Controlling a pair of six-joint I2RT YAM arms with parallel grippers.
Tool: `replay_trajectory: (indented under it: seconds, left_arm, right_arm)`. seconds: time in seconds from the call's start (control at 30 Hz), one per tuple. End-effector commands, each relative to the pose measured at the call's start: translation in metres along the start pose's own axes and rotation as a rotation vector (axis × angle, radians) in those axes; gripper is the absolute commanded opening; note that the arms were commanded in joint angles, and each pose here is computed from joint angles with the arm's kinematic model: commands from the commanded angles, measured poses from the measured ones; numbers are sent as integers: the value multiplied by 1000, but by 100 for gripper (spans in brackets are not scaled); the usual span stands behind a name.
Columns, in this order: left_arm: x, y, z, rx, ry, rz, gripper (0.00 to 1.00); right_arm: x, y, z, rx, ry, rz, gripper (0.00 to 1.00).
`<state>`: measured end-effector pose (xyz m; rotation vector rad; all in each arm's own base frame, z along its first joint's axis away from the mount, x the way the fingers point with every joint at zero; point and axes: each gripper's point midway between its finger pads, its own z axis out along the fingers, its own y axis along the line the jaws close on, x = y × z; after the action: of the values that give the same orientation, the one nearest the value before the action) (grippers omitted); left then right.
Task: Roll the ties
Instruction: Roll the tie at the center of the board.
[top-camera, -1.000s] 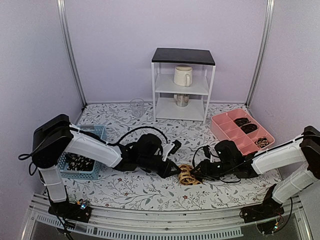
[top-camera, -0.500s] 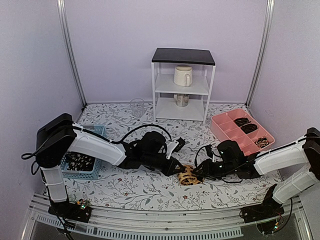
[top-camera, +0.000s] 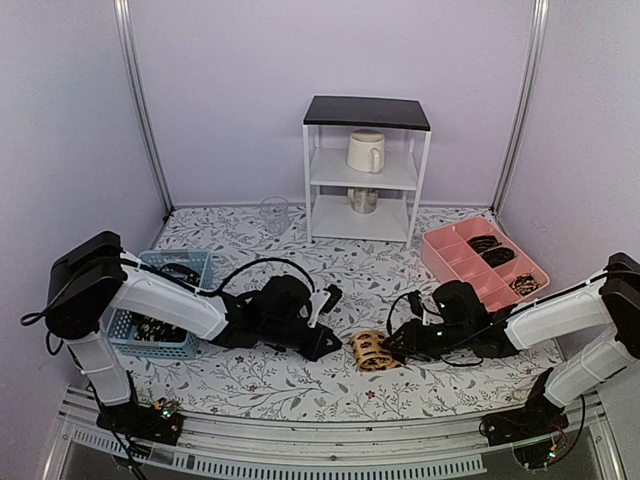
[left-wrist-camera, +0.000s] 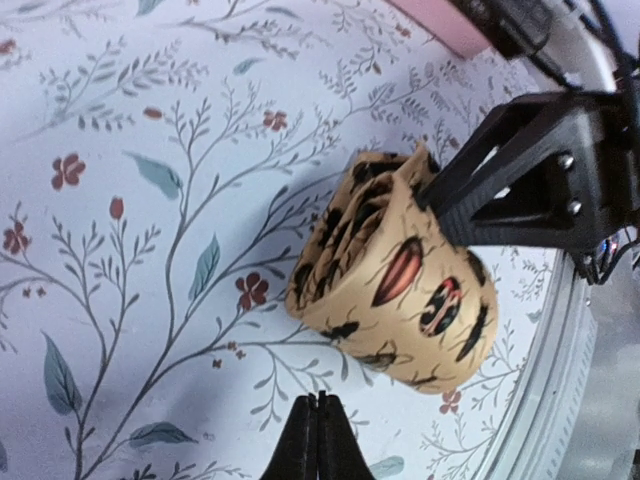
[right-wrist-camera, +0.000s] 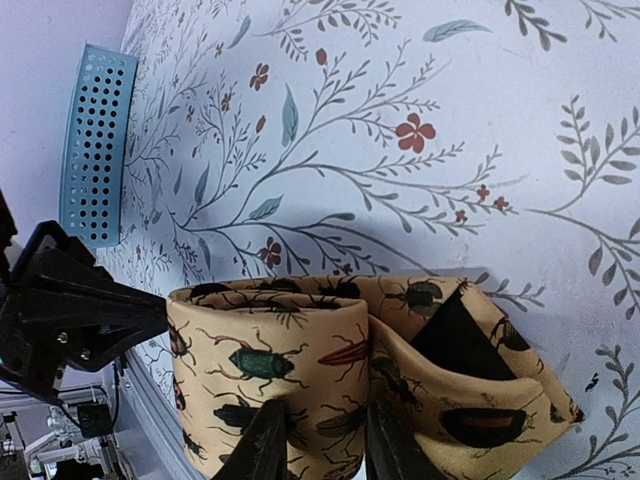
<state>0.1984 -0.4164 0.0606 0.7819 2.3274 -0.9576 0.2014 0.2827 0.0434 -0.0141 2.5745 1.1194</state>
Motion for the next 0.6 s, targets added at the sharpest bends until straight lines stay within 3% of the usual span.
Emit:
replay_trajectory:
  seconds: [0.0,0.57]
  left_arm:
    - [17,-3,11,36,31,-26,0]
    - [-6,-35,34,168,6,19,0]
  right_arm:
    - [3,-6,4,9,15,14,28]
    - [1,-10,-5,20,-30,1,25]
